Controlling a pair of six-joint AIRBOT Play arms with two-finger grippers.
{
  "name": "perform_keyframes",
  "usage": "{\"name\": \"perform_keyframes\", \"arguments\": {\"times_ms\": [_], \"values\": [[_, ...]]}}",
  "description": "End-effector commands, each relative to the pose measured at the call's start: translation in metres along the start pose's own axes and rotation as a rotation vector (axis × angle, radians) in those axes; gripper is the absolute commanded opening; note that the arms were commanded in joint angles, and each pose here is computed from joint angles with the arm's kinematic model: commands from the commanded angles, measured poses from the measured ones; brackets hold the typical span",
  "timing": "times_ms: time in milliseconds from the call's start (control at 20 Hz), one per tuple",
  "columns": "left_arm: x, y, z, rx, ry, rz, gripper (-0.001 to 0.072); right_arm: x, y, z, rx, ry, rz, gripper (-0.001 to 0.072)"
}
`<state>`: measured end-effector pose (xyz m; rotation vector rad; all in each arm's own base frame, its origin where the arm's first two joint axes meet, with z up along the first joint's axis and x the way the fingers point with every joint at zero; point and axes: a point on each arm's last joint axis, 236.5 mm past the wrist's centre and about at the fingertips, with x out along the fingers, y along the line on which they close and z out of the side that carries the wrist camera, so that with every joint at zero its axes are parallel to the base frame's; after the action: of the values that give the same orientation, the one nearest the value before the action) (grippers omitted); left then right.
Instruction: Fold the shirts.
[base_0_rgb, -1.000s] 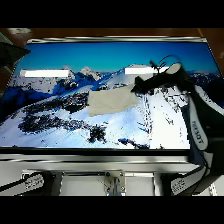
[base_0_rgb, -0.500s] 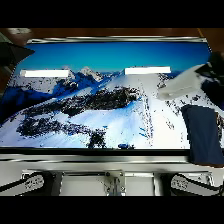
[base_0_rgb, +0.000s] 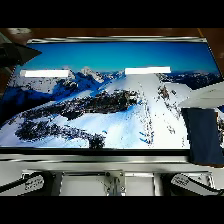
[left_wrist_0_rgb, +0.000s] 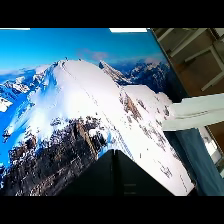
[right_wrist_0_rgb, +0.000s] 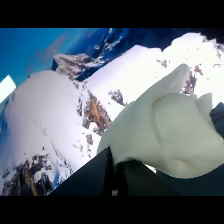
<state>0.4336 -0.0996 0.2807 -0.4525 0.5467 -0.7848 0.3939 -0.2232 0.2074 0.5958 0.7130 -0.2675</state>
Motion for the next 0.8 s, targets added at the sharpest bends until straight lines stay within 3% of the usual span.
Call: {"name": "perform_keyframes", "arguments": {"times_ms": [0, 200, 550, 750], "values": [[0.008, -0.009, -0.004, 0.008, 0.017, -0.023, 0.0037, -0.005, -0.008, 0.025, -0.092, -0.106, -0.022, 0.0059], [0.015, -0.018, -0.008, 0.016, 0.032, -0.042, 0.0037, -0.005, -0.028, -0.009, -0.128, 0.043, -0.100, 0.0060], [0.015, -0.019, -0.009, 0.017, 0.033, -0.044, 0.0037, -0.061, -0.107, -0.114, 0.011, 0.522, -0.480, 0.0059], [0.015, -0.019, -0.009, 0.017, 0.033, -0.044, 0.0037, -0.067, -0.114, -0.150, 0.115, 0.642, -0.528, 0.0059]]}}
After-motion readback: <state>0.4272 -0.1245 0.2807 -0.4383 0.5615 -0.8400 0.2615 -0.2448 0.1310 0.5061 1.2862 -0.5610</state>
